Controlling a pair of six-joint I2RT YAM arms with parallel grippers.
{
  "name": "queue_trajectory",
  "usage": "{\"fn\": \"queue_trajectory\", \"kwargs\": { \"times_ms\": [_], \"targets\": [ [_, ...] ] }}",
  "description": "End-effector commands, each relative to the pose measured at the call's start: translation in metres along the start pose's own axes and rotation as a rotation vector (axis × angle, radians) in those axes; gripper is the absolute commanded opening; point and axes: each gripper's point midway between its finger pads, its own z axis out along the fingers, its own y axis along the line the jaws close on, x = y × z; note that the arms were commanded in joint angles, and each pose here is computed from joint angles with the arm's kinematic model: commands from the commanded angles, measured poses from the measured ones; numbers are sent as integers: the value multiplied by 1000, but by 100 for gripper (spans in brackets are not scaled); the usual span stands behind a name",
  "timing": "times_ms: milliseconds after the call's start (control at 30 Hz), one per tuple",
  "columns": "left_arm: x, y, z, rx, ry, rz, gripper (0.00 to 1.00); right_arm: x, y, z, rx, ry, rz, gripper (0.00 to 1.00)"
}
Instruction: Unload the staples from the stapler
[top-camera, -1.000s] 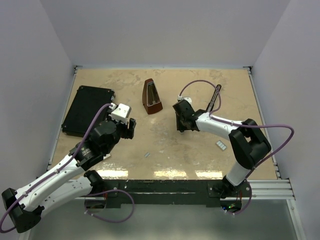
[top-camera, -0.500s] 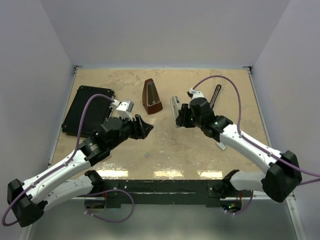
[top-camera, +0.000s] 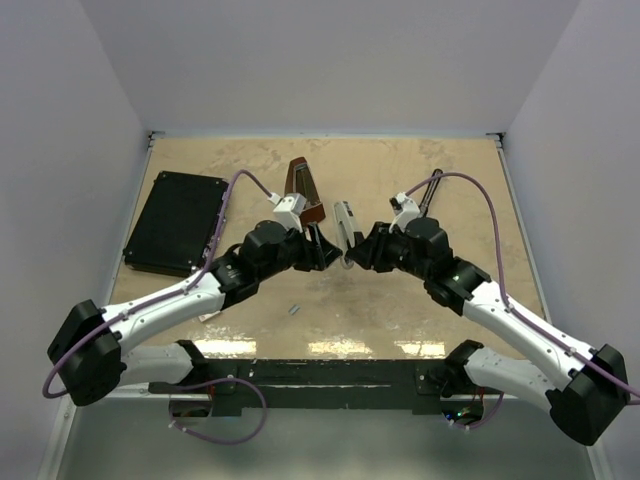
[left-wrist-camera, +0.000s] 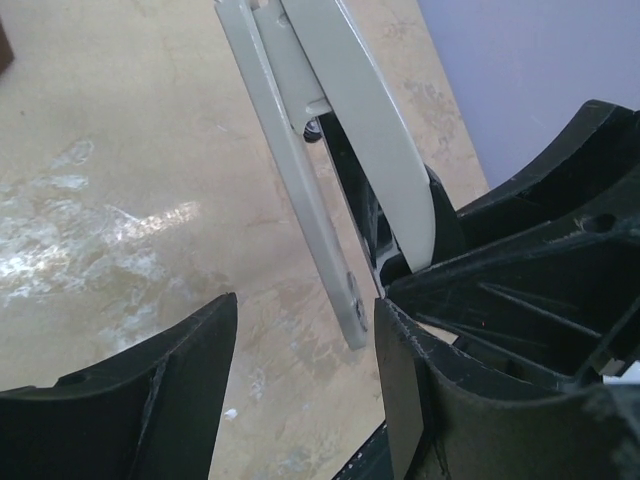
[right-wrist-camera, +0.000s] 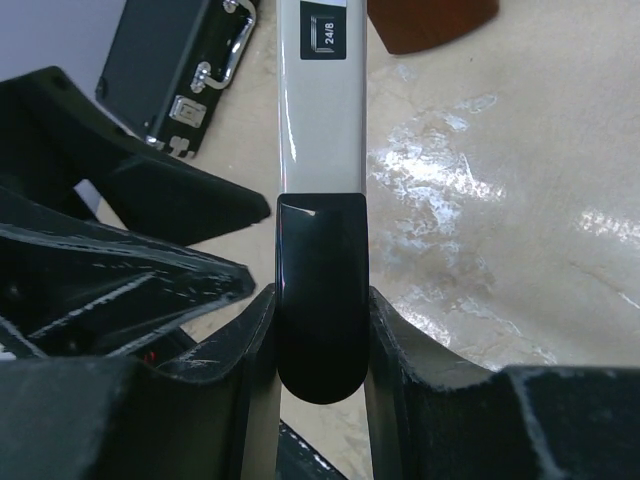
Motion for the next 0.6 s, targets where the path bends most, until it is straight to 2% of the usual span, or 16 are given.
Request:
{"fn": "queue_trajectory", "kwargs": {
  "times_ms": [0, 367, 467, 533, 567],
  "targets": [
    [-29, -40, 11, 128, -96, -29, 61, -35, 42, -16, -181, -149, 16, 0],
    [-4, -24, 36, 88, -64, -46, 50, -30, 43, -16, -209, -156, 13, 0],
    [-6, -29, 34, 133, -87, -42, 41, -29, 43, -17, -216, -152, 6, 0],
    [1, -36, 29, 191, -73, -44, 29, -25, 43, -15, -222, -132, 7, 0],
    [-4, -44, 27, 234, -96, -52, 19, -25, 45, -16, -224, -126, -1, 0]
  ]
}}
